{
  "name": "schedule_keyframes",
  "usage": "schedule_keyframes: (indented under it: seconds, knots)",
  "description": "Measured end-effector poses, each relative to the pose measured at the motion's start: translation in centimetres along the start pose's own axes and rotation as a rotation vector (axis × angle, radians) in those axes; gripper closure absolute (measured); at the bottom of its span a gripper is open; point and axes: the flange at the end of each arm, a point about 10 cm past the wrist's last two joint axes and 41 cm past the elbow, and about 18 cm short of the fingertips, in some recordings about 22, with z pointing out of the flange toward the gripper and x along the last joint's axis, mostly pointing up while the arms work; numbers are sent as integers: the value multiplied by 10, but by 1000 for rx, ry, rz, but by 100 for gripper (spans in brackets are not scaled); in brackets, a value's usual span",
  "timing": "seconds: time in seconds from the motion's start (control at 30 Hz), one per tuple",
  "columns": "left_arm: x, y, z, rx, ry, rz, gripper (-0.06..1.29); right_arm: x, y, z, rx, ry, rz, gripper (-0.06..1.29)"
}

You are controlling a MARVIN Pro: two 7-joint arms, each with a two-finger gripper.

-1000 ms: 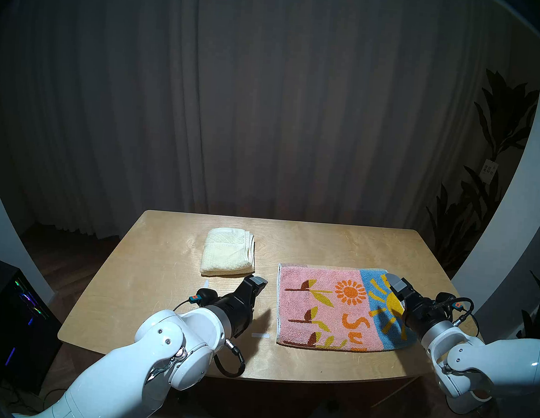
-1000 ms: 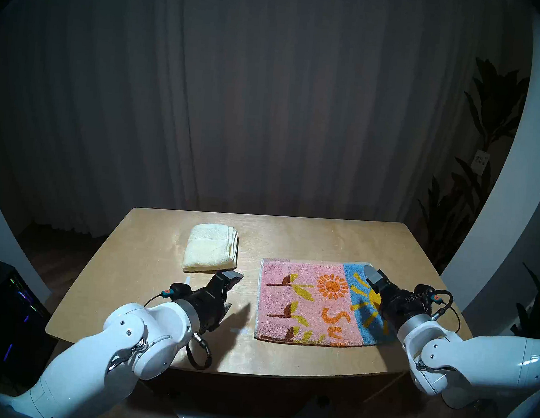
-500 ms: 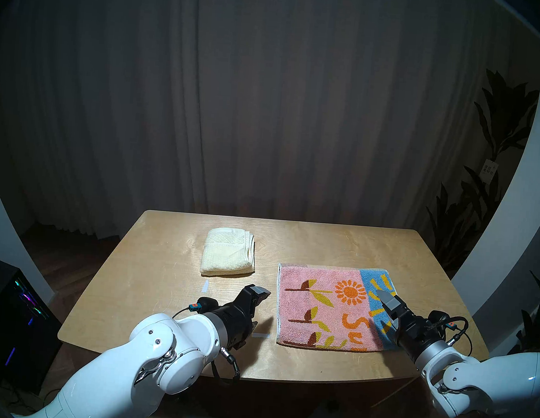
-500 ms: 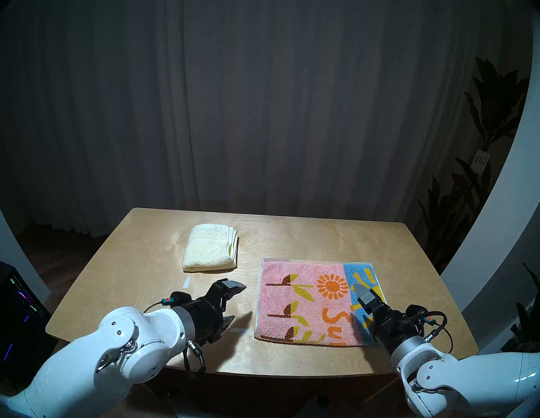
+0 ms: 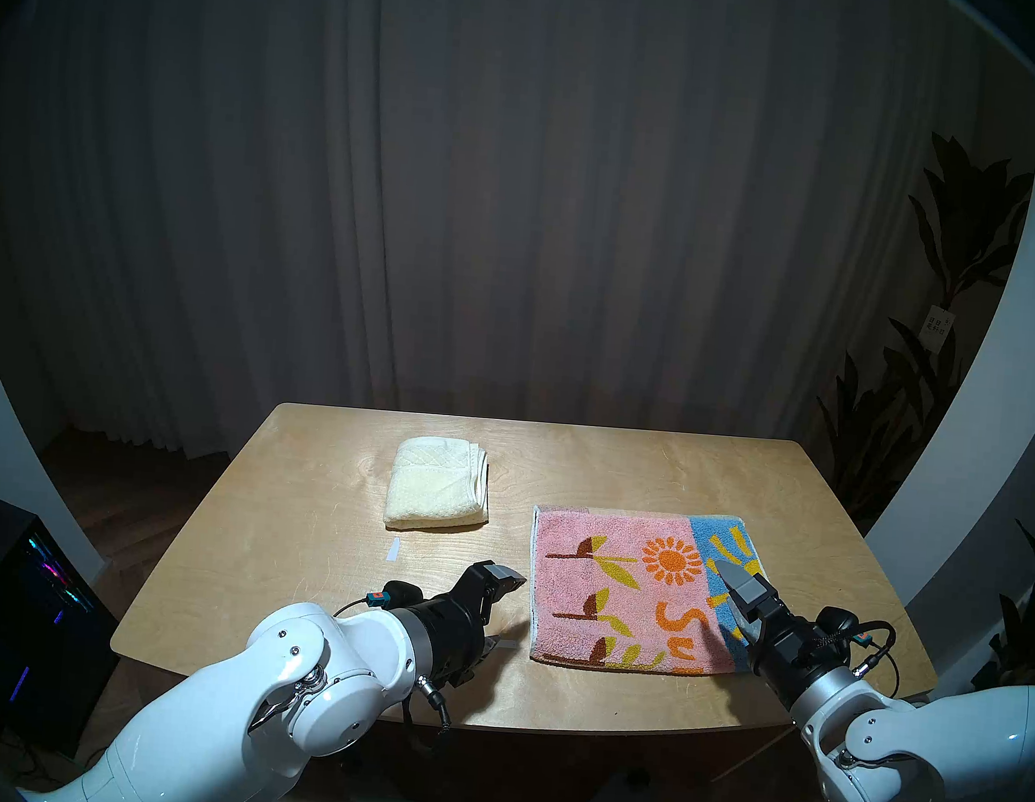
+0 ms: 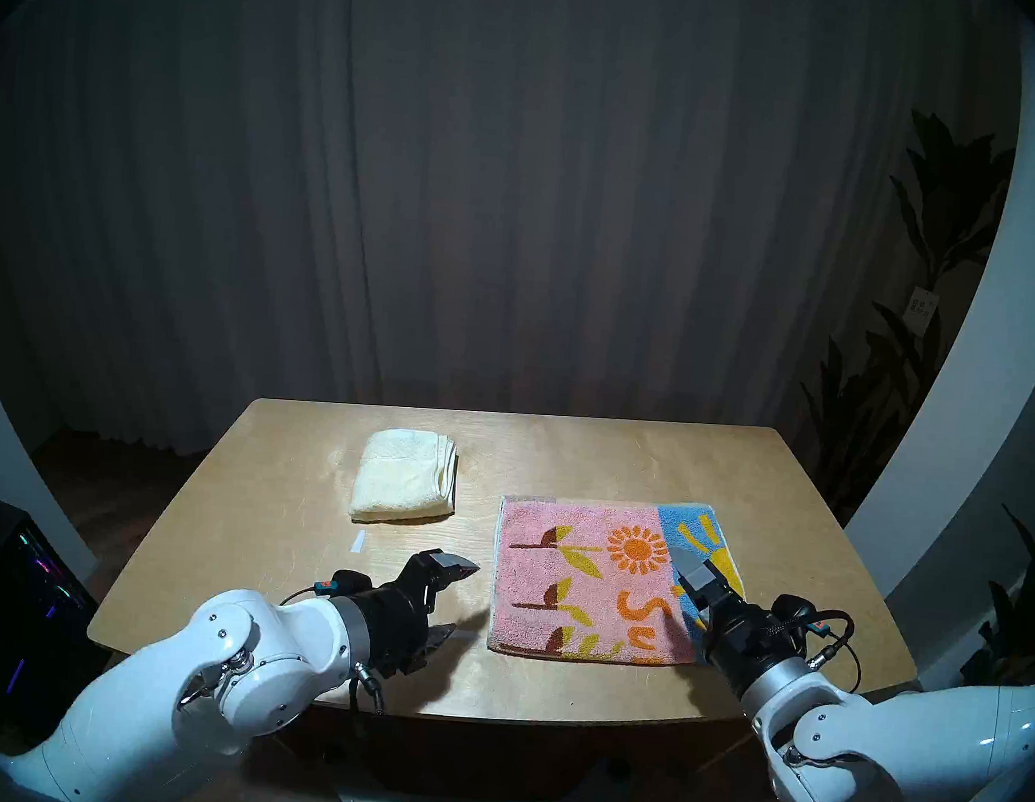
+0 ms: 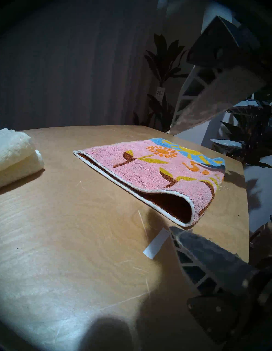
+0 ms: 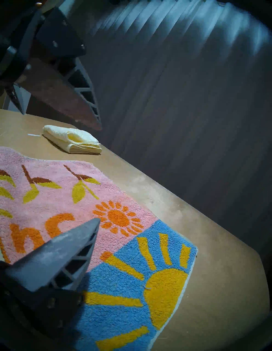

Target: Fold each towel twice and stack them on table

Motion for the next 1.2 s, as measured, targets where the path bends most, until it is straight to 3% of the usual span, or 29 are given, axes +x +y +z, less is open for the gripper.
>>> schedule_keyframes:
  seconds: [0.77, 1.2]
  knots:
    - [-20, -14, 15, 34, -191, -1, 3, 4, 36, -19, -67, 47, 19, 2]
    - [-16, -12, 27, 31, -236, -6, 3, 8, 56, -31, -92, 70, 16, 2]
